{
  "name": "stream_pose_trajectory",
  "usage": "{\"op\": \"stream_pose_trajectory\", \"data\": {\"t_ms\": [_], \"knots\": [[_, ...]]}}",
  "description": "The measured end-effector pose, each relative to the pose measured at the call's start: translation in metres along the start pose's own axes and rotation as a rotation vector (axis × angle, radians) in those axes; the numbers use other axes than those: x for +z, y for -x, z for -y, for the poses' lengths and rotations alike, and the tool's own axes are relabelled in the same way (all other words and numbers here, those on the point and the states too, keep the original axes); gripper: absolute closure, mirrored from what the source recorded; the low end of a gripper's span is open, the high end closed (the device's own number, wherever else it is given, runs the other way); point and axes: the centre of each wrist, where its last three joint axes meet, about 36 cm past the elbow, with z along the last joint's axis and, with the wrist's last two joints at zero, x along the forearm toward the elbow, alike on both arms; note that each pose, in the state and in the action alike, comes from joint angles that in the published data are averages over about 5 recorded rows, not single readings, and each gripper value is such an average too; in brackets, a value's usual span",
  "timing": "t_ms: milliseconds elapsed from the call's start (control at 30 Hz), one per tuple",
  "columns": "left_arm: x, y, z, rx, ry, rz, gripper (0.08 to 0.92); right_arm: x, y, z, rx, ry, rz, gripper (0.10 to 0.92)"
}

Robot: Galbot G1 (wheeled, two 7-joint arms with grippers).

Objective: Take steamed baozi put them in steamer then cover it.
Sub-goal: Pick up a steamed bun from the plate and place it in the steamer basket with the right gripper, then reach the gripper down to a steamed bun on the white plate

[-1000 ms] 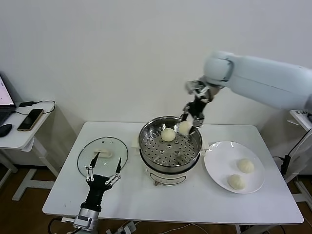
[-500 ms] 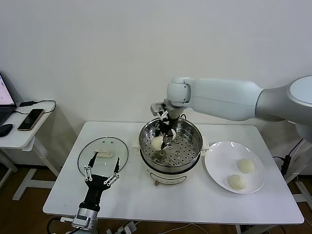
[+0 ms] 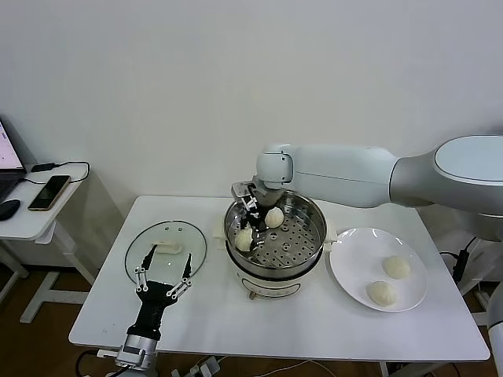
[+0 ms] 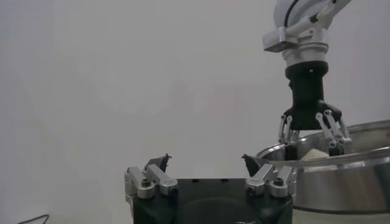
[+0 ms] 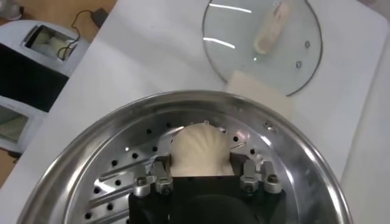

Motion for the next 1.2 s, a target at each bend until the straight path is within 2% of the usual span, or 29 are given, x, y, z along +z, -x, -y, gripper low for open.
{"op": "stream_pose_trajectory", "data": {"t_ms": [200, 367, 600, 767, 967, 1200], "knots": [[-0.001, 0.000, 0.001, 0.001, -0.003, 0.000, 0.177, 0.010, -0.022, -0.005, 0.013, 0.003, 0.002, 0.200], [-0.002, 0.001, 0.002, 0.002, -0.005, 0.001, 0.177, 0.036, -0.059, -0.014, 0.025, 0.008, -0.009, 0.200], [-0.004, 0.001, 0.004, 0.005, -0.005, 0.000, 0.177, 0.109, -0.120, -0.039, 0.044, 0.078, -0.058, 0.200], [-0.006, 0.000, 0.005, 0.009, -0.006, -0.003, 0.177, 0.170, -0.145, -0.070, 0.039, 0.150, -0.091, 0.200], [-0.007, 0.000, 0.005, 0.011, -0.008, -0.005, 0.177, 0.232, -0.146, -0.116, 0.014, 0.233, -0.117, 0.200], [-0.007, 0.001, 0.006, 0.011, -0.009, -0.003, 0.177, 0.282, -0.118, -0.163, -0.047, 0.308, -0.138, 0.200]]}}
